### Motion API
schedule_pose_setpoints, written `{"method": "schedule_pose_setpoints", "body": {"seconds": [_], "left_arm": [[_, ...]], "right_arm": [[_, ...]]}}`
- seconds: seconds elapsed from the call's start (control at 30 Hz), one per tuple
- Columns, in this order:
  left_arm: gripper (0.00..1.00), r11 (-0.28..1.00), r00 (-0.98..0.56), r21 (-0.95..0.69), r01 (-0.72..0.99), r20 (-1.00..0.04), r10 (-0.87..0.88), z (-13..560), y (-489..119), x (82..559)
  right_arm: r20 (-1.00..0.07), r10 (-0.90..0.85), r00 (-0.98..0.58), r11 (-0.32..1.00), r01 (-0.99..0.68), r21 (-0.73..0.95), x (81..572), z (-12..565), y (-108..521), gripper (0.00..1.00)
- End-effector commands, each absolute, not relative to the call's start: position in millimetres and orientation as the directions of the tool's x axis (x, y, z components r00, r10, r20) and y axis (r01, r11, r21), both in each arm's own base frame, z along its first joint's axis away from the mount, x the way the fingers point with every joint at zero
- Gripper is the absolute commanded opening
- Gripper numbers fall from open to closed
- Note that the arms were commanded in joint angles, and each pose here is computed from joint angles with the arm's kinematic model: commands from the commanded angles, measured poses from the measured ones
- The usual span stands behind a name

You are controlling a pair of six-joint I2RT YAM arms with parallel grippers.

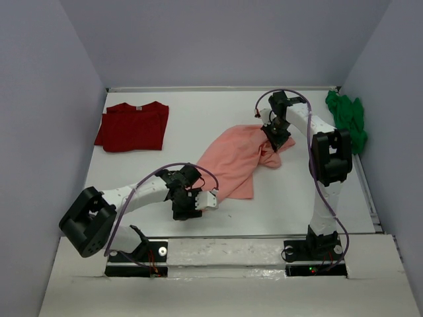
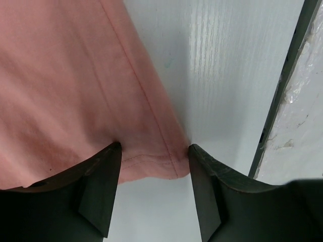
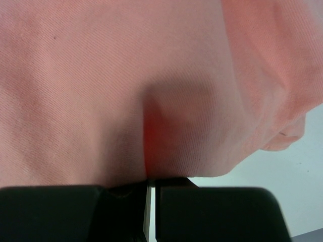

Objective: Fold and stack the t-shirts
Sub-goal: Flatten the tshirt out

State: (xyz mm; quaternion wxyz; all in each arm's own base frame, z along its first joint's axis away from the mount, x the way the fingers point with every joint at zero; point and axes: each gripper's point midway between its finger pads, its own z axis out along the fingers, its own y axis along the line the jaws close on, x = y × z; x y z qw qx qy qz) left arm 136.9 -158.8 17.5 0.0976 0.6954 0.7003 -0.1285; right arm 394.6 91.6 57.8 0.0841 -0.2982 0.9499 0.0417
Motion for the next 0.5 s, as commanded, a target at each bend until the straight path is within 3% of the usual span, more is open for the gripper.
{"method": "schedule_pose_setpoints", "body": {"seconds": [0.0, 0.1, 0.2, 0.3, 0.47], "left_arm": [[0.58, -0.004, -0.016, -0.065, 0.998, -0.293, 0.956, 13, -159, 130], [0.46, -0.034, 0.008, -0.085, 0.996, -0.287, 0.958, 13, -165, 121], [0.19, -0.043, 0.018, -0.088, 0.995, -0.267, 0.964, 10, -167, 115], [0.00, -0.043, 0.018, -0.091, 0.995, -0.262, 0.965, 13, -168, 114], [0.03, -0.034, 0.016, -0.070, 0.997, -0.252, 0.967, 26, -169, 117]], "right_arm": [[-0.214, -0.572, -0.792, 0.809, -0.588, 0.012, 402, 63, 96, 0.00], [-0.212, -0.573, -0.791, 0.808, -0.589, 0.012, 402, 63, 96, 0.00], [-0.213, -0.576, -0.789, 0.807, -0.591, 0.010, 401, 64, 95, 0.00], [-0.212, -0.576, -0.790, 0.807, -0.590, 0.005, 400, 64, 94, 0.00], [-0.213, -0.577, -0.788, 0.807, -0.591, 0.000, 400, 65, 93, 0.00]]}}
